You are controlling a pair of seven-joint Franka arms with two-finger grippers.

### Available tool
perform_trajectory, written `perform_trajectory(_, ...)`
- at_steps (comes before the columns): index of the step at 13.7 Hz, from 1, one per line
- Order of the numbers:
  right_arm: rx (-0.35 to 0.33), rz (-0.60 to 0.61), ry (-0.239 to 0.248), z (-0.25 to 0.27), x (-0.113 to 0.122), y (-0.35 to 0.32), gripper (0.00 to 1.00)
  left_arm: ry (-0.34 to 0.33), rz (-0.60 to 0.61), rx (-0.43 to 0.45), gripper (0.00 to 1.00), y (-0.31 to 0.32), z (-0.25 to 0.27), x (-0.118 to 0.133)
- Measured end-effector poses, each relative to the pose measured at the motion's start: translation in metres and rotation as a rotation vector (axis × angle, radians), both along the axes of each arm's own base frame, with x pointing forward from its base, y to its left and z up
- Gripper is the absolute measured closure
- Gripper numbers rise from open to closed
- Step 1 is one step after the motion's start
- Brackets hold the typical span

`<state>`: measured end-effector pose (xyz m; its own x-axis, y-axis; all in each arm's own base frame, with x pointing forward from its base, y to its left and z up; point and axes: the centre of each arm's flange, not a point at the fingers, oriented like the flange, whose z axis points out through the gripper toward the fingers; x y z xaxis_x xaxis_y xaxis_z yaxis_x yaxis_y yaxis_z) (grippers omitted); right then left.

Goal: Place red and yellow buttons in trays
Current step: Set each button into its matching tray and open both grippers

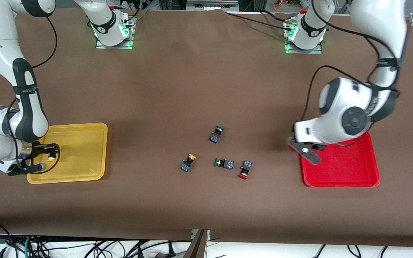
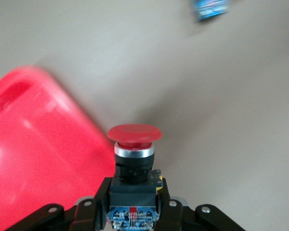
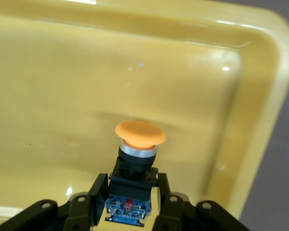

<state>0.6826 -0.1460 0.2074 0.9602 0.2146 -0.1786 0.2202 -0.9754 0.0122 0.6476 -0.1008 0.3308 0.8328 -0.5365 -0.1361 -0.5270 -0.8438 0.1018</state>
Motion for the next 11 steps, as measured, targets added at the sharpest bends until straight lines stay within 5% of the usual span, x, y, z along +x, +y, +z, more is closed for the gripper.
perform_trajectory(5,0.006,0.036,-0.004,-0.009,-0.005,-0.003,0.54,0.025,0.346,0.052,0.59,0.075,-0.043,0.007)
perform_trajectory(8,0.006,0.037,-0.010,-0.008,-0.005,-0.003,0.27,0.005,0.477,0.064,0.59,0.091,-0.090,0.013)
perform_trajectory(11,0.011,0.068,-0.067,0.024,0.009,0.017,0.00,-0.005,0.582,0.074,0.59,0.099,-0.127,0.015)
